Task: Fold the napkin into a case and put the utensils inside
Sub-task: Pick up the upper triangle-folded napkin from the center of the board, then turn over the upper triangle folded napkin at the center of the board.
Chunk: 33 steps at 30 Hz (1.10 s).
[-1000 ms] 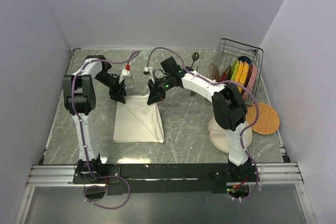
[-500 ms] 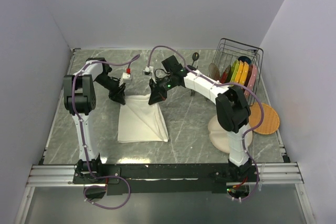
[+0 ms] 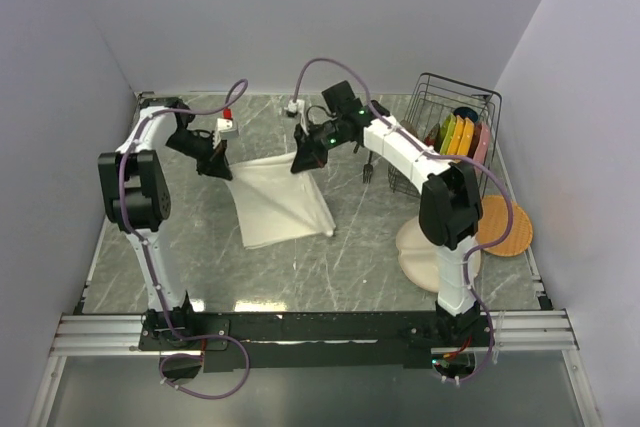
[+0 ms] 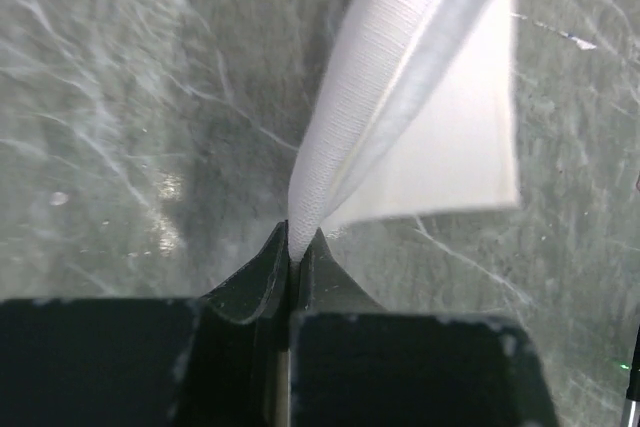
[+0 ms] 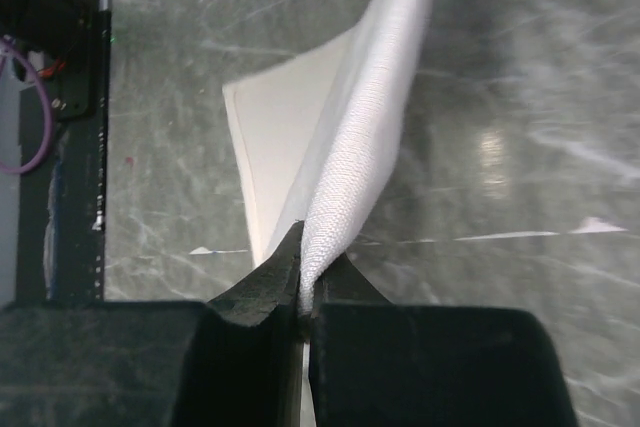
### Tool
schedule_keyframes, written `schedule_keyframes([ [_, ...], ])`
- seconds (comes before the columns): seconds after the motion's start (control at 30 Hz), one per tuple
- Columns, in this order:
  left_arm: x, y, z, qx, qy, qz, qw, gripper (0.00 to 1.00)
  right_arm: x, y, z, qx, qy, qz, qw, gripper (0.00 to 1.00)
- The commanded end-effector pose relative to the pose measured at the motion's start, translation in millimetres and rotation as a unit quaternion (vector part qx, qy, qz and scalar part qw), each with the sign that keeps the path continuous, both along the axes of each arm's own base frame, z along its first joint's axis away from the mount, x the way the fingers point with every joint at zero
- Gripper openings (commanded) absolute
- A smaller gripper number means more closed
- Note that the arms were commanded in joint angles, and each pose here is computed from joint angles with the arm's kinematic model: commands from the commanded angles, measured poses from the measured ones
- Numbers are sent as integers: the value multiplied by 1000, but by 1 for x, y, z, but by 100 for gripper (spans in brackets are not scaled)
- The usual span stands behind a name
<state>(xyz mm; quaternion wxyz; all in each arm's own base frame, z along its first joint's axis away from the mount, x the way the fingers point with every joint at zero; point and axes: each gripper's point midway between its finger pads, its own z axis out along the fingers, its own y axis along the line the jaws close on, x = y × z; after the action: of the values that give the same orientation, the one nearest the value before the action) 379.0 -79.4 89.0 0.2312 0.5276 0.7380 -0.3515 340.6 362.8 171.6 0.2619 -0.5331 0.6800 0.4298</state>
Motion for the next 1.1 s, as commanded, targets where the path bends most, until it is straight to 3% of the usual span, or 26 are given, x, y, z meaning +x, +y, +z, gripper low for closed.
schedule_keyframes([
  [0.0,4,-1,49,-8,-53,12,998,1,30,-11,42,18,-55,-24,998,0],
  [0.13,42,12,74,6,-95,82,992,1,74,-17,69,26,-169,-45,984,0],
  [0.17,66,18,88,9,-146,101,984,1,84,-18,80,29,-201,-47,978,0],
  [0.23,85,25,100,15,-166,145,975,1,106,-20,88,24,-266,-45,963,0],
  [0.27,106,30,116,18,-221,160,962,1,115,-19,98,27,-296,-44,954,0],
  [0.5,159,55,167,37,-336,259,905,1,178,-21,126,33,-477,-63,876,0],
  [0.57,154,65,174,56,-364,278,887,1,183,-23,120,28,-502,-58,863,0],
  [0.6,156,66,187,54,-397,282,872,1,184,-23,141,42,-544,-60,836,0],
  [0.63,147,69,169,61,-389,287,873,1,181,-25,119,36,-542,-53,838,0],
  [0.67,138,69,184,63,-413,285,863,1,176,-23,117,39,-556,-45,829,0],
  [0.7,135,71,187,65,-430,285,854,1,173,-23,134,49,-595,-41,801,0],
  [0.73,125,71,166,76,-416,283,861,1,164,-22,104,41,-586,-28,809,0],
  [0.77,115,71,172,84,-434,274,854,1,156,-20,97,44,-593,-15,804,0],
  [0.8,108,73,167,89,-435,273,853,1,145,-16,107,53,-627,-2,777,0],
  [0.87,86,73,140,108,-424,259,861,1,119,-15,62,46,-620,29,783,0],
  [0.9,77,72,132,112,-418,255,865,1,103,-8,66,55,-640,51,765,0],
  [0.93,62,70,108,118,-395,249,876,1,88,-9,39,49,-625,70,776,0],
  [1.07,23,67,83,128,-372,237,888,1,42,2,7,52,-608,122,783,0],
])
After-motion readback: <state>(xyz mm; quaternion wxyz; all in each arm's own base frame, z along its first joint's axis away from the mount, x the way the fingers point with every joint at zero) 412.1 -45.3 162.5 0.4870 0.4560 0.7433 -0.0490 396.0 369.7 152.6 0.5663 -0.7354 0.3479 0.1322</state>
